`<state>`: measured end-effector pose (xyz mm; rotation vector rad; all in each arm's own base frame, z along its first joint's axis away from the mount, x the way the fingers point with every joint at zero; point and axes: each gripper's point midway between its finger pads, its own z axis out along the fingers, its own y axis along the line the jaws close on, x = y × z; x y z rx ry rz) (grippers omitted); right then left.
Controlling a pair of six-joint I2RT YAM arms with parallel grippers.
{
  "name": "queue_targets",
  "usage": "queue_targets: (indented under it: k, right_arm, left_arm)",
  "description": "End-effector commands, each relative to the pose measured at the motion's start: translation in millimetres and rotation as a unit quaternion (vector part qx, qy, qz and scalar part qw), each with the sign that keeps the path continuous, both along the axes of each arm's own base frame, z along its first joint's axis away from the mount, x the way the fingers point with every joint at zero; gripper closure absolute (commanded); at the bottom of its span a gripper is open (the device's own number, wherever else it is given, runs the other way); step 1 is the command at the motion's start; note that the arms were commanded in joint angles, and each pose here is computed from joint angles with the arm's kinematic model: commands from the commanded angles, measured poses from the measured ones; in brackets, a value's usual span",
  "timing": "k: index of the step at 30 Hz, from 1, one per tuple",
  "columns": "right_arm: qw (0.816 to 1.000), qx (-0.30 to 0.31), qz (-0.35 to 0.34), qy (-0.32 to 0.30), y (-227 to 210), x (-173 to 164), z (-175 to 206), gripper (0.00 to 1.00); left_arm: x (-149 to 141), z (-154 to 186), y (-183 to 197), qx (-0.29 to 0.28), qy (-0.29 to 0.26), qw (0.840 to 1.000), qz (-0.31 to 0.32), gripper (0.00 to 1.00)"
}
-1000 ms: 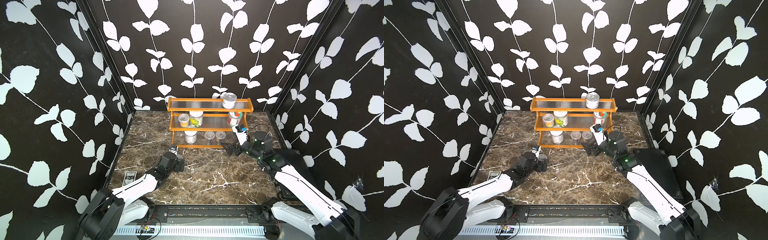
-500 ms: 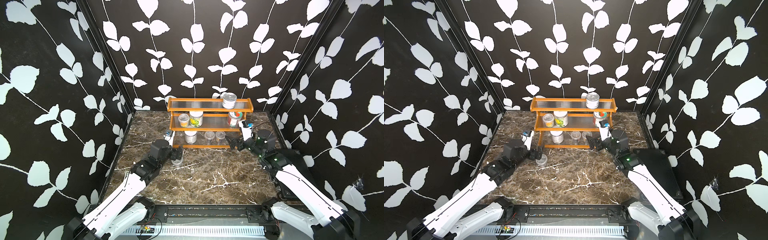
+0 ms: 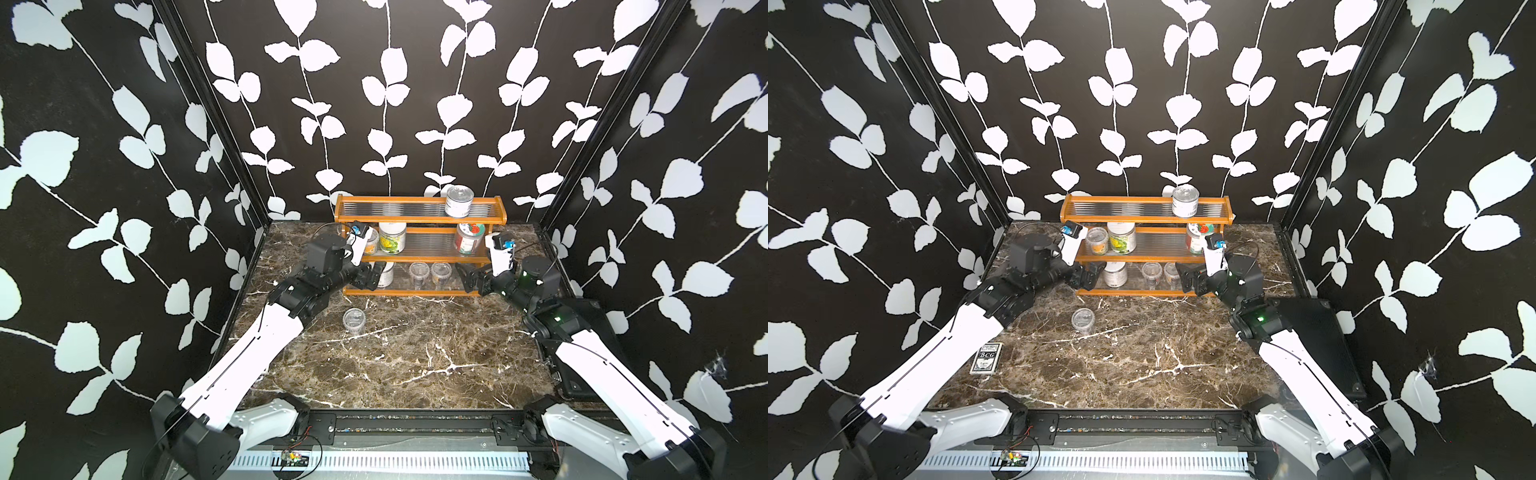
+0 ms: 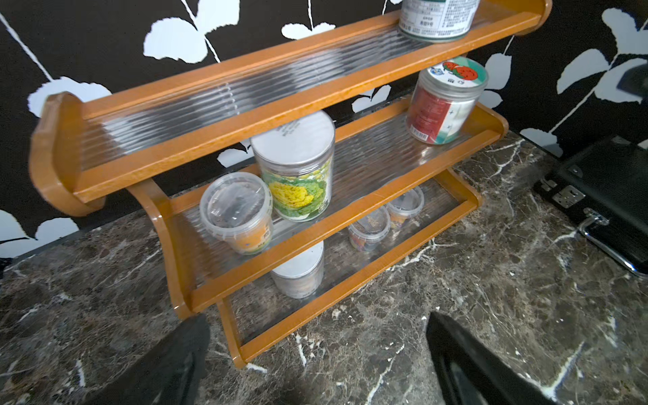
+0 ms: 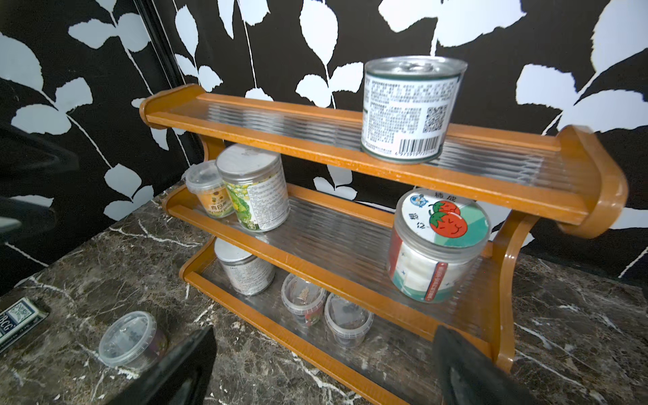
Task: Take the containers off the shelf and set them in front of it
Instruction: 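Pick up a container from the shelf.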
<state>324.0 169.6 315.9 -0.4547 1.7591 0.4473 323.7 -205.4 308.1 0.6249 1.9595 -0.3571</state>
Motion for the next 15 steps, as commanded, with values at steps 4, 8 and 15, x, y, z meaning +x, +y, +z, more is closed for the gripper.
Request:
queue_targets:
  k: [4,8,15]
  right_arm:
    - [0.999,-0.005,-0.04,-0.037,-2.7,33.1,65.5,0.0]
    - [0.998,-0.043,-0.041,-0.03,3.5,61.7,82.9,0.0]
    - [0.995,-0.054,-0.077,-0.016,-1.6,115.9,94.0,0.0]
  left_arm:
    - [9.3,20.0,-24.1,-0.058,0.004,0.998,-0.036,0.01]
    - [16.6,17.7,-28.2,-0.072,0.009,0.997,-0.036,0.01]
    - [27.3,17.3,-18.2,-0.099,0.012,0.995,-0.018,0.01]
